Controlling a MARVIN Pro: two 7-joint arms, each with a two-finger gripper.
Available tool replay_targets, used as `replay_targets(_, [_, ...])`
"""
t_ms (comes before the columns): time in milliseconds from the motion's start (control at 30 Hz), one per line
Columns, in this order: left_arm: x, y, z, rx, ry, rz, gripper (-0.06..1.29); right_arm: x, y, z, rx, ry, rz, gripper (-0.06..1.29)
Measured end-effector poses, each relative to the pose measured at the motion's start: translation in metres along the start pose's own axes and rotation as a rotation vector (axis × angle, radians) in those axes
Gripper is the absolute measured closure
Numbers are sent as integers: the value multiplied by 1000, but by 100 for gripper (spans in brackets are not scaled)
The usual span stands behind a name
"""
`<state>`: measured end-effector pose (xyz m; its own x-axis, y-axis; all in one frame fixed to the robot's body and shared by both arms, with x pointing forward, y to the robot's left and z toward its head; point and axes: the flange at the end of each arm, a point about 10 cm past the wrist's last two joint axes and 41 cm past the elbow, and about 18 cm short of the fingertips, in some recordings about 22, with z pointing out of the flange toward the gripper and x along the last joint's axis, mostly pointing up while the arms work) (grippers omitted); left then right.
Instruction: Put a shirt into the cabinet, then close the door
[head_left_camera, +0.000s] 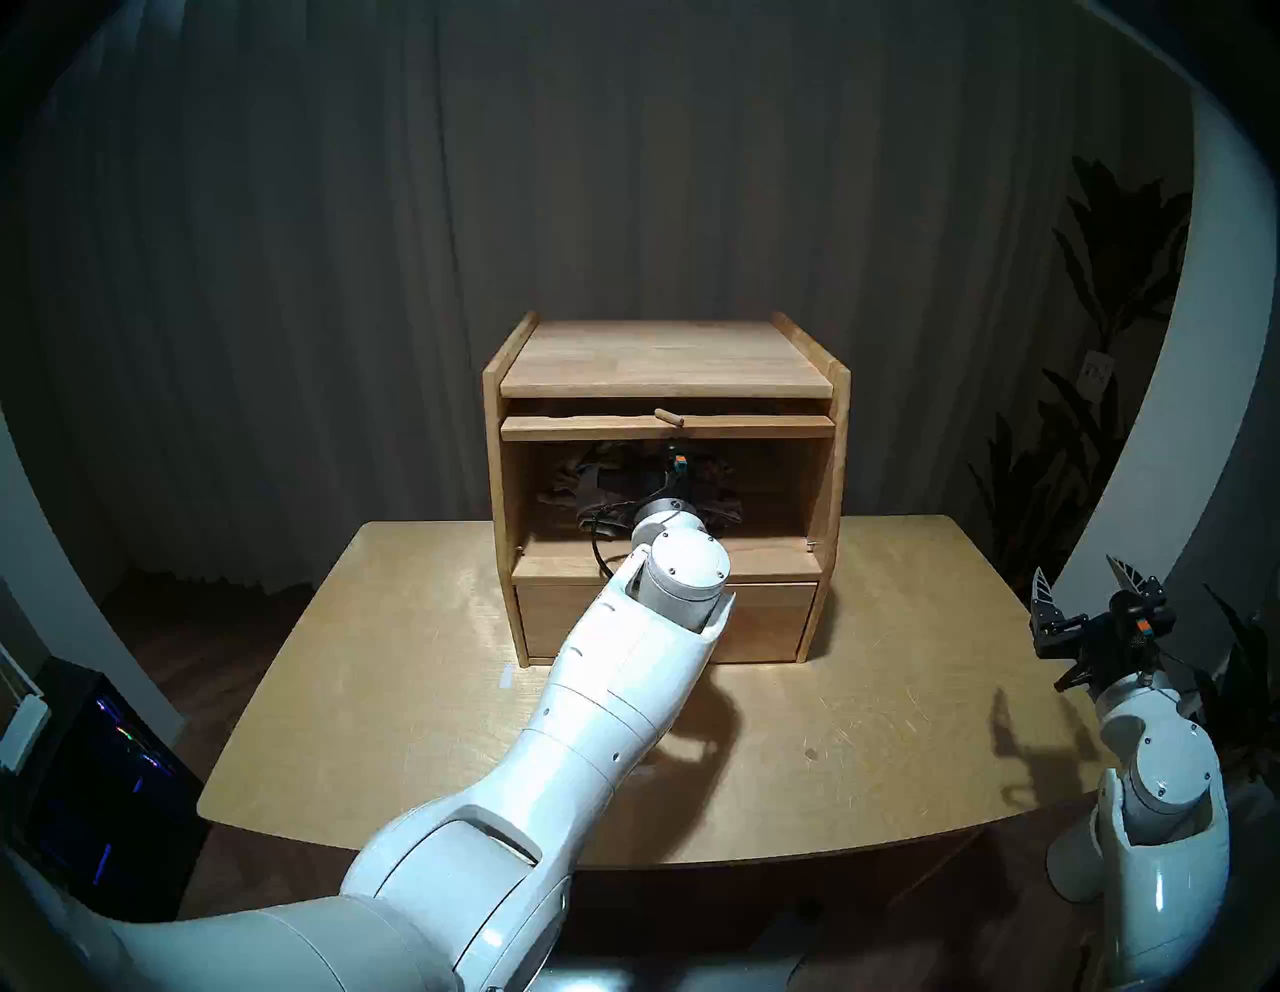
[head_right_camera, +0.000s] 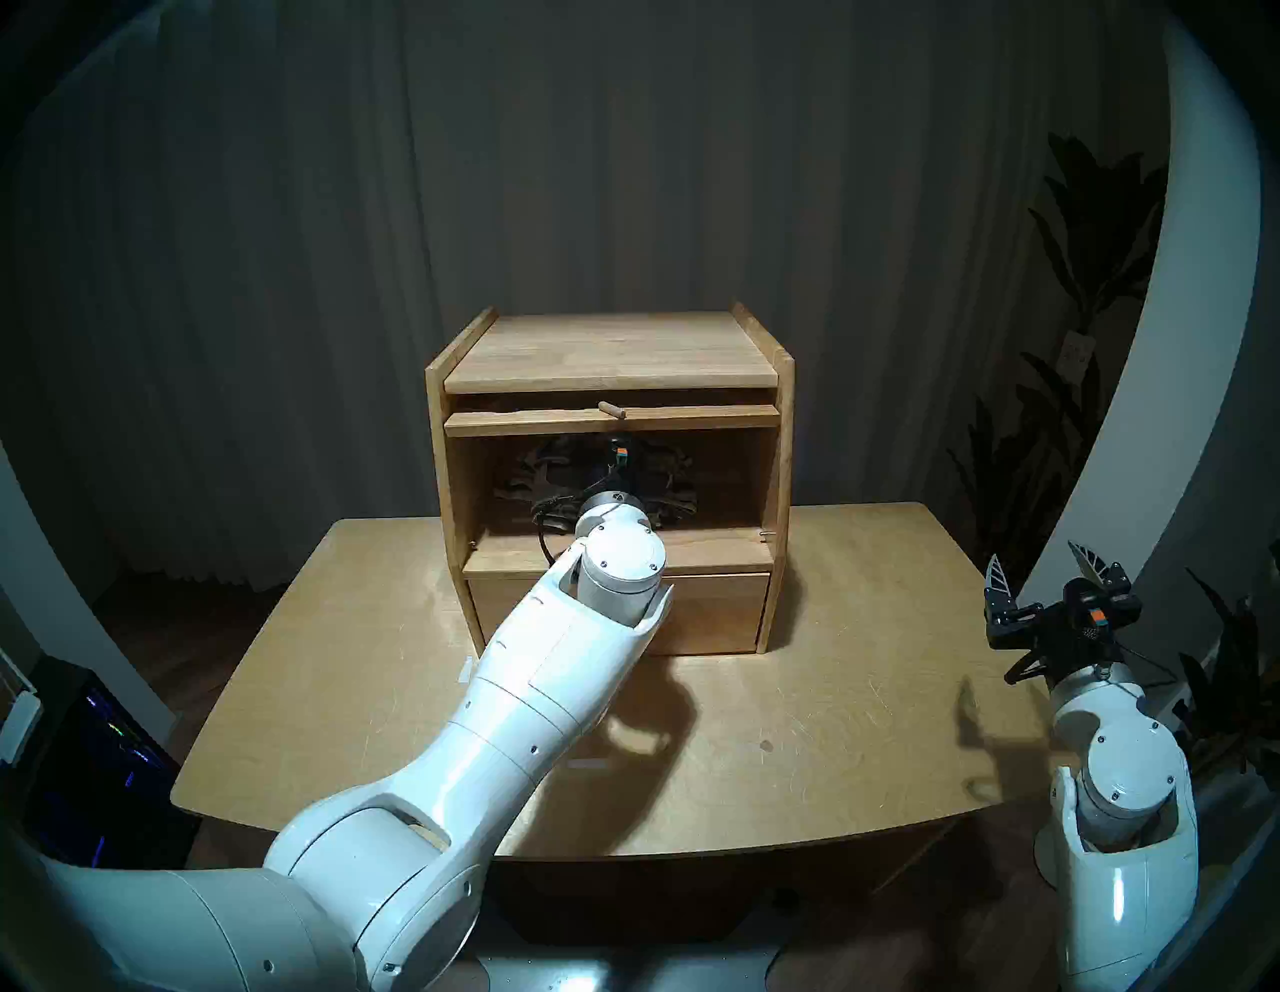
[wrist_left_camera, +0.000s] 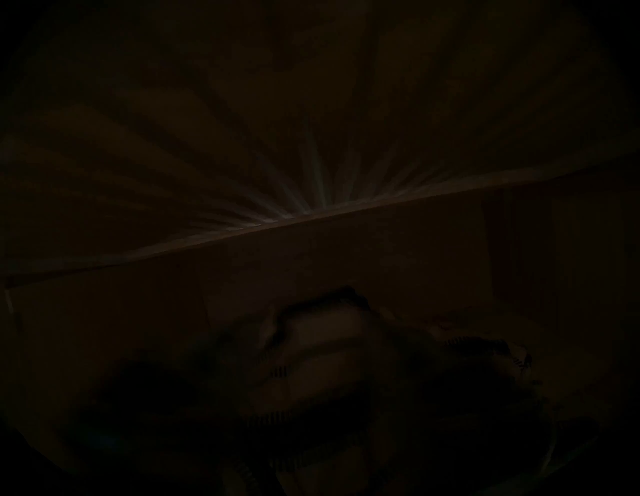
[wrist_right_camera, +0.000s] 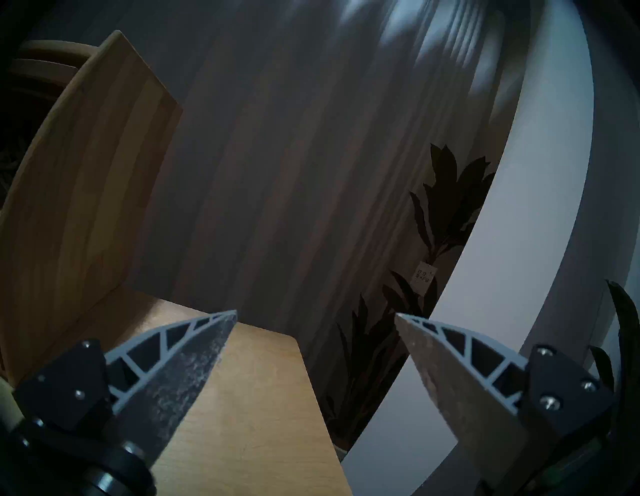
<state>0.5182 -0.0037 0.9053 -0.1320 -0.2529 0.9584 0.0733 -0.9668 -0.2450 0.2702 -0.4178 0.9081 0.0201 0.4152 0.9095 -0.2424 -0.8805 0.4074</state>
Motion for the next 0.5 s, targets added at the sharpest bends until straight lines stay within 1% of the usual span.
replay_targets(67, [0,0,-3,-13,11,10,126,0,0,0,0,0,0,2])
replay_targets(100, [-3,0,-9,-29,17,24,85,0,0,0,0,0,0,2])
replay_targets(167, [-5,1,-14,-43,23,34,4,0,0,0,0,0,0,2])
replay_targets(200, [-10,2,-16,-51,18,43,-1,0,0,0,-1,0,0,2])
replay_targets(233, [-19,1,-20,-58,3,57,-2,0,0,0,-1,0,0,2])
replay_targets(267, [-33,-3,-27,-63,-18,77,-2,0,0,0,-1,0,1,2])
replay_targets(333, [-33,-7,-29,-60,-10,80,-2,0,0,1,-1,0,1,2])
replay_targets(400, [-36,-17,-33,-49,-2,83,-2,0,0,1,-1,0,1,2])
replay_targets(433, [-38,-25,-36,-38,5,85,-2,0,0,1,-1,0,1,2])
replay_targets(500, [-40,-32,-39,-27,12,87,-2,0,0,1,-2,0,1,2])
